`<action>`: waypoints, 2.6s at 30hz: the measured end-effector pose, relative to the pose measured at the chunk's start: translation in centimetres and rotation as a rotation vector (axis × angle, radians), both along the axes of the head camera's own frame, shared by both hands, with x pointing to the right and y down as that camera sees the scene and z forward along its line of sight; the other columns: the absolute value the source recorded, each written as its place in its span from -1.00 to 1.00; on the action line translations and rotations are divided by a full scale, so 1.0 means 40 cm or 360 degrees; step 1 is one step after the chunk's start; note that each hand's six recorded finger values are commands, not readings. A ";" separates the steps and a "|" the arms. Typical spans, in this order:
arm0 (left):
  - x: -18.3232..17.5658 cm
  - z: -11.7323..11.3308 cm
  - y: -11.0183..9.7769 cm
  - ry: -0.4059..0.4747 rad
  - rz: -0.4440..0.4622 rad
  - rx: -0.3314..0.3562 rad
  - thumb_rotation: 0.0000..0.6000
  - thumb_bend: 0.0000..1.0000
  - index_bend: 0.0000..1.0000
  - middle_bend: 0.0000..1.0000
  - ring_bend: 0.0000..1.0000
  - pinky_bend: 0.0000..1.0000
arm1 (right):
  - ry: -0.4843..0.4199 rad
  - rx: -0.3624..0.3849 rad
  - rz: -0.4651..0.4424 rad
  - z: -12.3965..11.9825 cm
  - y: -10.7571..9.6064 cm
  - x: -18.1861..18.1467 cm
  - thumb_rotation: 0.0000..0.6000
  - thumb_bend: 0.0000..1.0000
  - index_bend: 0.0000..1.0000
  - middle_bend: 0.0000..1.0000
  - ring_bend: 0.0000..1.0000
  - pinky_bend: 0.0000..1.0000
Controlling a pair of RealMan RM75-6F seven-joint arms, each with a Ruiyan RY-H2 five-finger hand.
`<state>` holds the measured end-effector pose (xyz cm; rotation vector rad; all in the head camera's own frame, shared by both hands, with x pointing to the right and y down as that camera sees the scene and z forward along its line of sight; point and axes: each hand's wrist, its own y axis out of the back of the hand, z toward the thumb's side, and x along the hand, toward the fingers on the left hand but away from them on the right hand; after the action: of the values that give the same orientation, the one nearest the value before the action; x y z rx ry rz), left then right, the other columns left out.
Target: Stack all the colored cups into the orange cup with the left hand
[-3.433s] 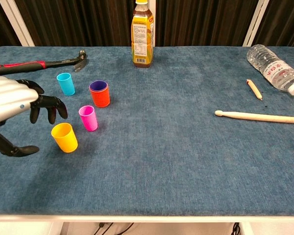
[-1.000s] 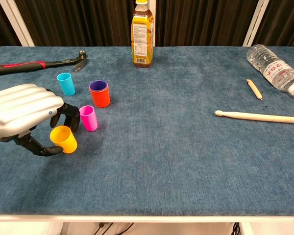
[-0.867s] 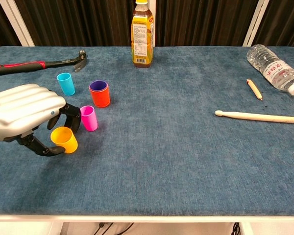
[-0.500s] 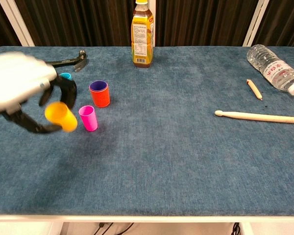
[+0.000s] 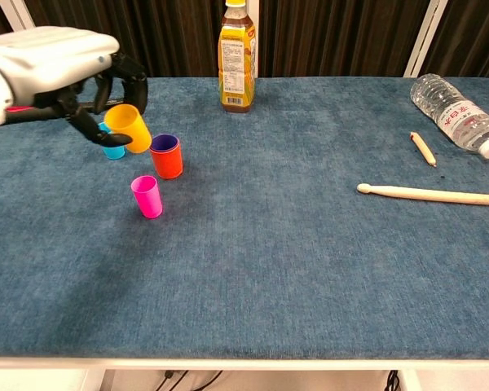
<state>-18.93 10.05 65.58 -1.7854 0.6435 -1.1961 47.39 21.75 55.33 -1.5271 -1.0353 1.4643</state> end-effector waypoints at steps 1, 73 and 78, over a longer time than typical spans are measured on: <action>0.006 0.009 -0.008 0.0002 -0.0003 -0.0004 1.00 -0.41 0.00 0.02 0.14 -0.28 | 0.0003 0.0000 0.0003 -0.001 0.000 0.003 1.00 -0.44 -1.00 -1.00 -1.00 -1.00; -0.158 0.197 -0.126 -0.0461 -0.0176 -0.0177 1.00 -0.50 -0.24 -0.25 -0.17 -0.36 | 0.0040 -0.0003 0.0013 -0.003 -0.012 0.006 1.00 -0.44 -1.00 -1.00 -1.00 -1.00; -0.144 0.210 -0.128 -0.0401 -0.0164 -0.0183 1.00 -0.50 -0.16 -0.20 -0.12 -0.31 | 0.0047 0.0000 0.0024 -0.005 -0.014 0.012 1.00 -0.44 -1.00 -1.00 -1.00 -1.00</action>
<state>-24.69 4.93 73.97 -1.6735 0.5332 -1.5265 47.88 21.17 55.13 -1.4960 -1.0317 1.4931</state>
